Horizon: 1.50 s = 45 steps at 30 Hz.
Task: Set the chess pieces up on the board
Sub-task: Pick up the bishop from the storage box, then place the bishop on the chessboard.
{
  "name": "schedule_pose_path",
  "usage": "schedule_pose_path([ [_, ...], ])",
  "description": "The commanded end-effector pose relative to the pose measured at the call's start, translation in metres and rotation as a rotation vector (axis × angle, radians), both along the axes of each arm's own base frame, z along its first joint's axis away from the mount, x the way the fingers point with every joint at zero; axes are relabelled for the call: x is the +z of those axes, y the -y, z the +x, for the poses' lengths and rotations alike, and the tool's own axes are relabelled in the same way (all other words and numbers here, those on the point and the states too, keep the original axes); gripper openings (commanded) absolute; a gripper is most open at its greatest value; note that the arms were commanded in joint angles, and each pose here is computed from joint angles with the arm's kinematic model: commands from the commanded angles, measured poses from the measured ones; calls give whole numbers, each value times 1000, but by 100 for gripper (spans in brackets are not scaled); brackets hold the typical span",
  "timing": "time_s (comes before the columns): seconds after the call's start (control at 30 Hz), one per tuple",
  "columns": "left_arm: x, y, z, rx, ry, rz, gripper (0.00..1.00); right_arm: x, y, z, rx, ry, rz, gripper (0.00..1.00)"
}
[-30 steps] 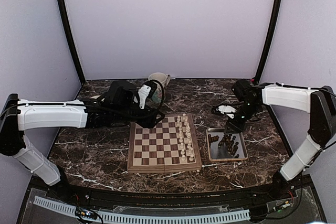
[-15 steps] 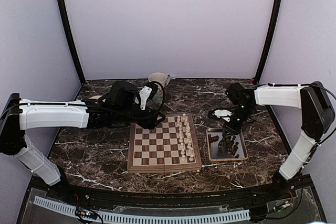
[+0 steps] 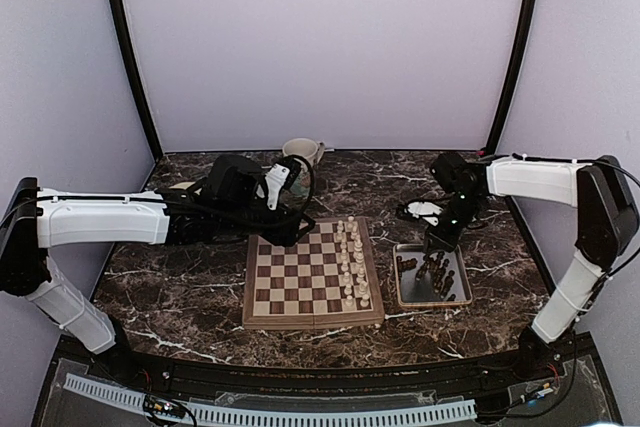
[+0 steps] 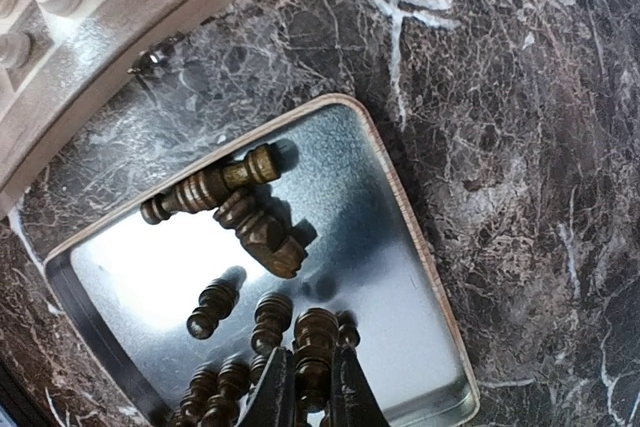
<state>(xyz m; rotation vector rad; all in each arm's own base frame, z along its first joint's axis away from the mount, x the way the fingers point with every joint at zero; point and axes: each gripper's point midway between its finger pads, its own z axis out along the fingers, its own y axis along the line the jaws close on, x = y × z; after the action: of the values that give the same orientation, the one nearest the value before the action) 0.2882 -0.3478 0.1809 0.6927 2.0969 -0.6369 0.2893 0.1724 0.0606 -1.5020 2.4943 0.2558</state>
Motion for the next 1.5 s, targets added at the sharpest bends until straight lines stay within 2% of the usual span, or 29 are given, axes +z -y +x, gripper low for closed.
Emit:
schedule_pose_path([
  [0.0,2,1,0,-3,3,-13,64,44,-13,6,3,60,75,3],
  [0.2,0,3,1,-10,-5,-13,64,59,-18,5,10,65,116,3],
  [0.43,2,-2,0,8,-3,1,64,111,-53,-10,95,31,340,3],
  [0.53,10,-19,4,84,24,9,63,133,-69,-10,140,50,386,3],
  [0.63,17,-46,8,187,49,29,64,149,-89,-5,191,113,360,3],
  [0.77,12,-87,12,313,-21,56,65,148,-126,1,255,138,300,3],
  [0.9,15,-121,10,430,-16,46,66,132,-171,1,311,171,212,3],
  [0.97,17,-132,7,470,-16,31,76,121,-191,-5,358,166,175,3],
  [1.0,18,-138,5,489,-15,27,95,114,-200,-8,378,158,159,3],
  [1.03,19,-144,4,523,-25,12,98,109,-209,-12,399,153,151,3],
  [1.17,20,-180,0,692,-17,-12,99,88,-239,-34,489,116,130,3],
  [1.47,22,-217,-8,834,46,-67,99,55,-276,-56,558,51,139,4],
])
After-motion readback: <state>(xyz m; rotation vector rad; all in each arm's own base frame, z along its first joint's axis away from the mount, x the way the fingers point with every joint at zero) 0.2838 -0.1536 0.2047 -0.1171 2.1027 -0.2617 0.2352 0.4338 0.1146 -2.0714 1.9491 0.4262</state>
